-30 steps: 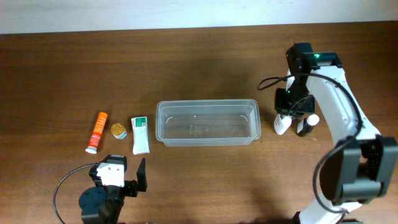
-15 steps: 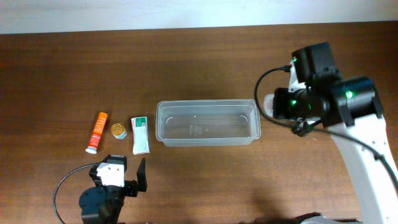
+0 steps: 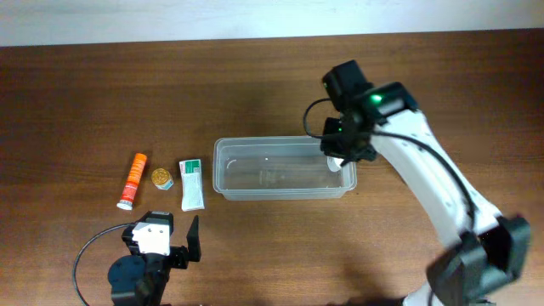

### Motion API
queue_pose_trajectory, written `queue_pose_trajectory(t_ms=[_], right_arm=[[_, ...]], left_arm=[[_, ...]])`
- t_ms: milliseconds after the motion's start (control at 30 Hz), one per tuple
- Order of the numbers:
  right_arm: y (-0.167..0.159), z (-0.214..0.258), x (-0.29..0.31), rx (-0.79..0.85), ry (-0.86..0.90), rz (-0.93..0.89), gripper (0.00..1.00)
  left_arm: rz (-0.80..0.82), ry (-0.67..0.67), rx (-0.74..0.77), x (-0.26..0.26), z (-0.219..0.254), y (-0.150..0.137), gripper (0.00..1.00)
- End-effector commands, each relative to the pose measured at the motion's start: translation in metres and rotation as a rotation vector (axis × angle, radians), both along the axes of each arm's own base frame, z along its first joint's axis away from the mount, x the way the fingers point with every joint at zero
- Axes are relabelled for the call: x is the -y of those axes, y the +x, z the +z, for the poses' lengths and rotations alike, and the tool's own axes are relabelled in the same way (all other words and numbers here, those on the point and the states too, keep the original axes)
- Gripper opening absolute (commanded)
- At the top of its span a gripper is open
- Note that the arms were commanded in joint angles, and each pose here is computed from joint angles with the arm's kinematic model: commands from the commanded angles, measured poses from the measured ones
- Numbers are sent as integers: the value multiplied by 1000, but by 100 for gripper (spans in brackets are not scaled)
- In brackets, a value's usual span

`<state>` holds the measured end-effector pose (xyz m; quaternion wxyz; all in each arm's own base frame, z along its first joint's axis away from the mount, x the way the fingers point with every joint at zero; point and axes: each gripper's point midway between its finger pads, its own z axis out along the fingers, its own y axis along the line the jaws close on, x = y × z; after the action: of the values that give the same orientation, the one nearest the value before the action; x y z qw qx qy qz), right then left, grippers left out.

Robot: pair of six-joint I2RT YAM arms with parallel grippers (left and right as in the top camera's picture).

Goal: Pack container
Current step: 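Lower the white bottle into the container's right end and release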

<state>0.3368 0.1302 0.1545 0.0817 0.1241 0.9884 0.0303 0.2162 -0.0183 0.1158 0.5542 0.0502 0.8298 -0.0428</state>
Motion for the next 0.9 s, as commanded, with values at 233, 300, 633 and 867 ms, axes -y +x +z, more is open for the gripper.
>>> queue_pose_trajectory(t_ms=[233, 300, 633, 867], right_arm=[[15, -44, -2, -61, -52, -42, 23], [16, -42, -2, -55, -50, -41, 43], [14, 49, 15, 165, -46, -26, 66], [-20, 113, 100, 288, -145, -178, 72]], left_arm=[[-12, -9, 4, 3, 0, 0, 100], [-12, -9, 4, 3, 0, 0, 100], [-12, -9, 4, 3, 0, 0, 100], [-12, -9, 3, 3, 0, 0, 100]])
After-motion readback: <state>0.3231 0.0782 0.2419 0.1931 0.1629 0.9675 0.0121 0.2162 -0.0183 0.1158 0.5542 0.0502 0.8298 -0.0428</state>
